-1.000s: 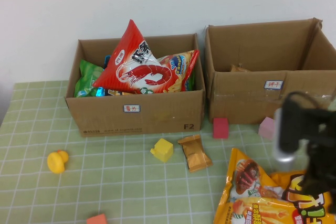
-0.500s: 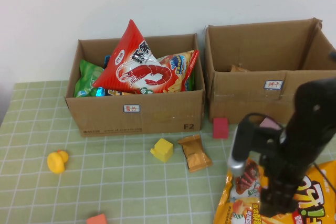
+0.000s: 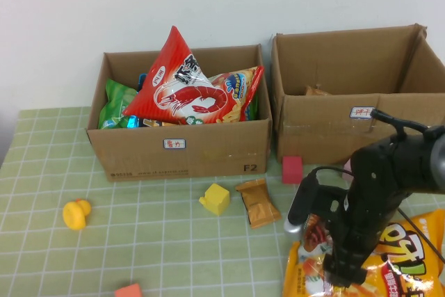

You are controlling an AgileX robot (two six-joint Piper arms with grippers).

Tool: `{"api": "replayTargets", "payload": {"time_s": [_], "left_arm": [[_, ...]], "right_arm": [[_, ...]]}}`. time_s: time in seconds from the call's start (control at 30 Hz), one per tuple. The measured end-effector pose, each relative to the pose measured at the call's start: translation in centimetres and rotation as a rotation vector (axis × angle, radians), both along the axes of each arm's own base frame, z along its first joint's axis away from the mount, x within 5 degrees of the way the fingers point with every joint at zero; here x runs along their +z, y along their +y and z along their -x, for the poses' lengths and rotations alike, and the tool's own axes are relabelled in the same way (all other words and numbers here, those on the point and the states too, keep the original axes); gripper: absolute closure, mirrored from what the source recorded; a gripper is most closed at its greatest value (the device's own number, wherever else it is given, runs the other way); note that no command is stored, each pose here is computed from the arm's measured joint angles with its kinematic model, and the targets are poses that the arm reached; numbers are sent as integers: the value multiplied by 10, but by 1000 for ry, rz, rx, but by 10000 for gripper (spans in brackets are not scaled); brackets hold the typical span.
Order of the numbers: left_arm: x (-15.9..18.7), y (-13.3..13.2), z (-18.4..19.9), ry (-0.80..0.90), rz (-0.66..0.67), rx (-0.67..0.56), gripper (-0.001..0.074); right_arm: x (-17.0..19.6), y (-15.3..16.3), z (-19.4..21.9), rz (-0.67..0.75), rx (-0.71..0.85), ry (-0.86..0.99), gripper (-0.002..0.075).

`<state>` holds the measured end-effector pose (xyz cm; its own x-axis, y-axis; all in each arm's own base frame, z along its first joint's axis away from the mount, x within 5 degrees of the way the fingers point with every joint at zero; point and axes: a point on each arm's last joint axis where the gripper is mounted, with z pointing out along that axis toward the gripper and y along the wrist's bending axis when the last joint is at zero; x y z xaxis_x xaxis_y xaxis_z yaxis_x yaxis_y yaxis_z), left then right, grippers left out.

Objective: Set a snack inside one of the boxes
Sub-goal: Pick up the potato chip

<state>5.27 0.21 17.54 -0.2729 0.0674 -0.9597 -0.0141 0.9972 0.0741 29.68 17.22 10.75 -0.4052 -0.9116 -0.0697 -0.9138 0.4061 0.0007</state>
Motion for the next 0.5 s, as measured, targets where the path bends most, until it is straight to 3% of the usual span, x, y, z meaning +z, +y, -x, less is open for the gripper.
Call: {"api": "replayTargets", "payload": {"time_s": [0.07,0.17,0.37,0.5], "left_arm": [[0,0,0,0,0,0,738],[0,0,0,0,0,0,738],[0,0,0,0,0,0,738],[0,0,0,0,0,0,738]], "right_arm": [[0,-1,-1,20,-2,-15,191],[6,-2,-5,46,-12,-37,435],[37,-1,-13,84,-71,-52,526],[93,6,-17,-2,-103,-147,536]]}}
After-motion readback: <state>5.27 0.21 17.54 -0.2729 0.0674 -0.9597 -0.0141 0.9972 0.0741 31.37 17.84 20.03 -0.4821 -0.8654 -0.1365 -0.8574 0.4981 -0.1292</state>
